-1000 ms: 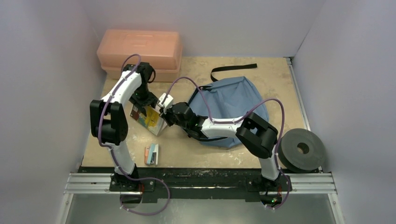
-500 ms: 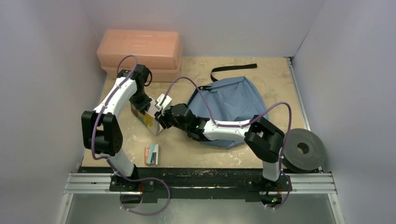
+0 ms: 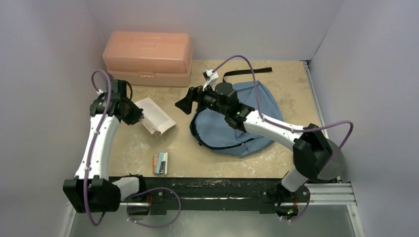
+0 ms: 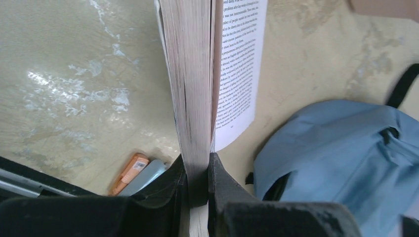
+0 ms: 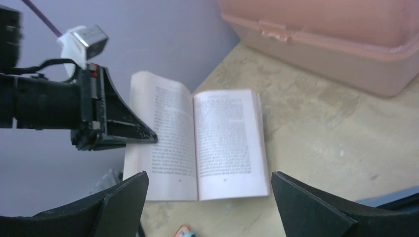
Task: Pack the student bag
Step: Pick up the book from the center of the board.
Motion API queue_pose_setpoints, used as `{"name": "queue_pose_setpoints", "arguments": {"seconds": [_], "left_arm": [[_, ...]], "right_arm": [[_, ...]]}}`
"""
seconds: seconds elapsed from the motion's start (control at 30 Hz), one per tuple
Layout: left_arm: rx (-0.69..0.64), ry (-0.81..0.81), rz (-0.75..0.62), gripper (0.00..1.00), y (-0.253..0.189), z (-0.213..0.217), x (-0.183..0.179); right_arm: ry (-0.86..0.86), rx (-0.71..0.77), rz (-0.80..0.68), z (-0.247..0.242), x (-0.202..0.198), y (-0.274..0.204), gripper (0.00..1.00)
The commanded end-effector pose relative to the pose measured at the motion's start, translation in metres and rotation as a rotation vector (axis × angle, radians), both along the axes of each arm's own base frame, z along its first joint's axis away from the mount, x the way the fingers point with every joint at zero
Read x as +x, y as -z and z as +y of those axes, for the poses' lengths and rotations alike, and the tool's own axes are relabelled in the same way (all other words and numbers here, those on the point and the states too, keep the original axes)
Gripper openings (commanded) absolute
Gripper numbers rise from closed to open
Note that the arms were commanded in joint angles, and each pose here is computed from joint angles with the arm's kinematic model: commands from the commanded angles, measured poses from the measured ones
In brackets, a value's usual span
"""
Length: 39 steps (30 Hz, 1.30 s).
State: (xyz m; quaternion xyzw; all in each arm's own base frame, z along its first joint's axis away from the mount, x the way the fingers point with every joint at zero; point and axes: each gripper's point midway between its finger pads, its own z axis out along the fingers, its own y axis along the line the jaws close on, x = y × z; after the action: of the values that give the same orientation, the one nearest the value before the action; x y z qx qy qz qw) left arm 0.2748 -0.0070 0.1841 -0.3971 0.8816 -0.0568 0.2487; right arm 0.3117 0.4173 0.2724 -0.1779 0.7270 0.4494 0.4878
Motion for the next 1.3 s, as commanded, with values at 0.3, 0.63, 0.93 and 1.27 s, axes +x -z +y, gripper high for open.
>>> {"name": "queue_pose_setpoints", "arguments": {"seconds": [0.3, 0.63, 0.93, 1.27], "left_arm": [[-0.260, 0.121, -0.535, 0.00, -0.094, -0.044, 0.016], [-0.430, 0.161, -0.640, 0.00, -0.125, -0.069, 0.013], [-0.475, 0.192, -0.684, 0.00, -0.142, -0.078, -0.011], [-0.496, 0.248, -0.645, 0.00, -0.116, -0.086, -0.011]], "right_arm": [[-0.097, 0.340, 0.447, 0.009, -0.049, 0.034, 0.99], [-0.026, 0.444, 0.596, 0.003, -0.046, 0.046, 0.99], [0.011, 0.517, 0.620, -0.002, -0.015, 0.040, 0.99], [0.026, 0.539, 0.367, -0.008, 0.017, 0.012, 0.81]]}}
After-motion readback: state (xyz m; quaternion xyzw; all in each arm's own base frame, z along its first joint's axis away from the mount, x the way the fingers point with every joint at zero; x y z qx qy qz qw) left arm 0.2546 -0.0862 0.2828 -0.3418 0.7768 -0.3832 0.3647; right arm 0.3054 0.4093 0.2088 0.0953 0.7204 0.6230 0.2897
